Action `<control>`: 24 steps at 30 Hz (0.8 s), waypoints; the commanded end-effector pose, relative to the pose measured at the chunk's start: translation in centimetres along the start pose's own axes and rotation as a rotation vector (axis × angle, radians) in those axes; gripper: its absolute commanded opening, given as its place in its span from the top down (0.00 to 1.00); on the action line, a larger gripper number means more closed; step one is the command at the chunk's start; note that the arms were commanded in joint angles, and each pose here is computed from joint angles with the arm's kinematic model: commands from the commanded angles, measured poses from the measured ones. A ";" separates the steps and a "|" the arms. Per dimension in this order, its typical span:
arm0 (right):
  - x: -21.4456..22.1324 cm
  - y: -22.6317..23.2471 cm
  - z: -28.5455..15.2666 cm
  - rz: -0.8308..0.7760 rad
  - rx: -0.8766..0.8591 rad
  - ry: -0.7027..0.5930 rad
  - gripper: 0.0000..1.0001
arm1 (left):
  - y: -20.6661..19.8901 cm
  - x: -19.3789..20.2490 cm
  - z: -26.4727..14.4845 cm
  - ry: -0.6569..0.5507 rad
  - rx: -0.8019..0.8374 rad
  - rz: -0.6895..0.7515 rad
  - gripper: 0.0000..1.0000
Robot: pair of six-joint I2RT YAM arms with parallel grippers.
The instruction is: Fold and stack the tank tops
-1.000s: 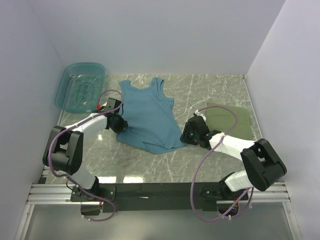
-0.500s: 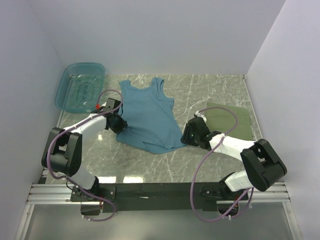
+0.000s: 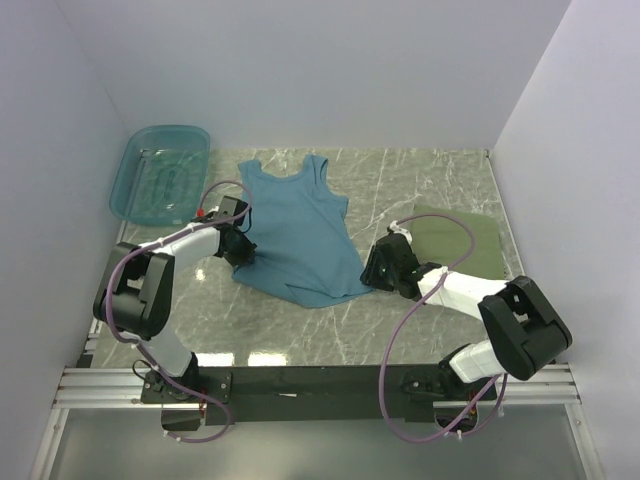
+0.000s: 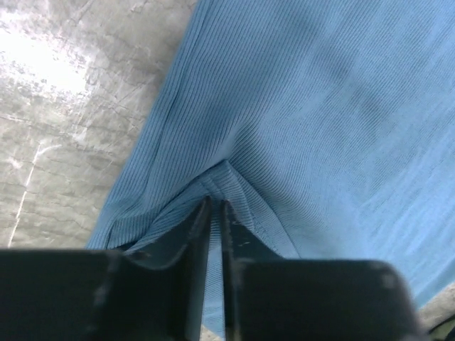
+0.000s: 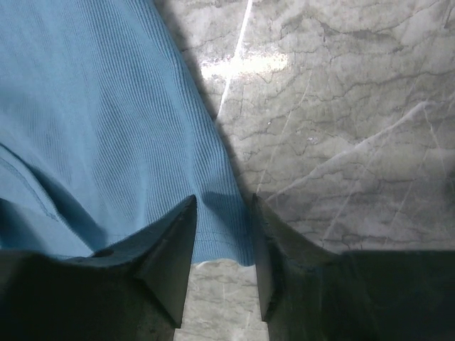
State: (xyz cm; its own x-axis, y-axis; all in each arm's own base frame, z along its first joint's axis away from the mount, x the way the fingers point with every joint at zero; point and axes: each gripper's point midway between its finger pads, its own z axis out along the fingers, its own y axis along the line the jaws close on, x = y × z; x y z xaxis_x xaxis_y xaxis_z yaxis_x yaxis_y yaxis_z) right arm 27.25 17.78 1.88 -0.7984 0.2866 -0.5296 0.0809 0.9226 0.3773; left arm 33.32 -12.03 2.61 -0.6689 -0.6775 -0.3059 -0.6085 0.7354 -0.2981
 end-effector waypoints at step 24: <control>1.3 -0.8 1.0 -0.024 0.038 0.062 0.74 | -1.9 -1.4 -6.3 -0.087 0.127 -0.105 0.53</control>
State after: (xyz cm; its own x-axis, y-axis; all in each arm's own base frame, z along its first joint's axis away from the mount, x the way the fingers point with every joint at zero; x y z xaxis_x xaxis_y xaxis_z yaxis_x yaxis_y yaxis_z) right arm 27.55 18.40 1.54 -0.8081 0.2787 -0.5190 0.0686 0.9196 0.3869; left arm 30.19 -11.94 7.90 -0.6235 -0.7094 -0.3287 -0.5765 0.7011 -0.4196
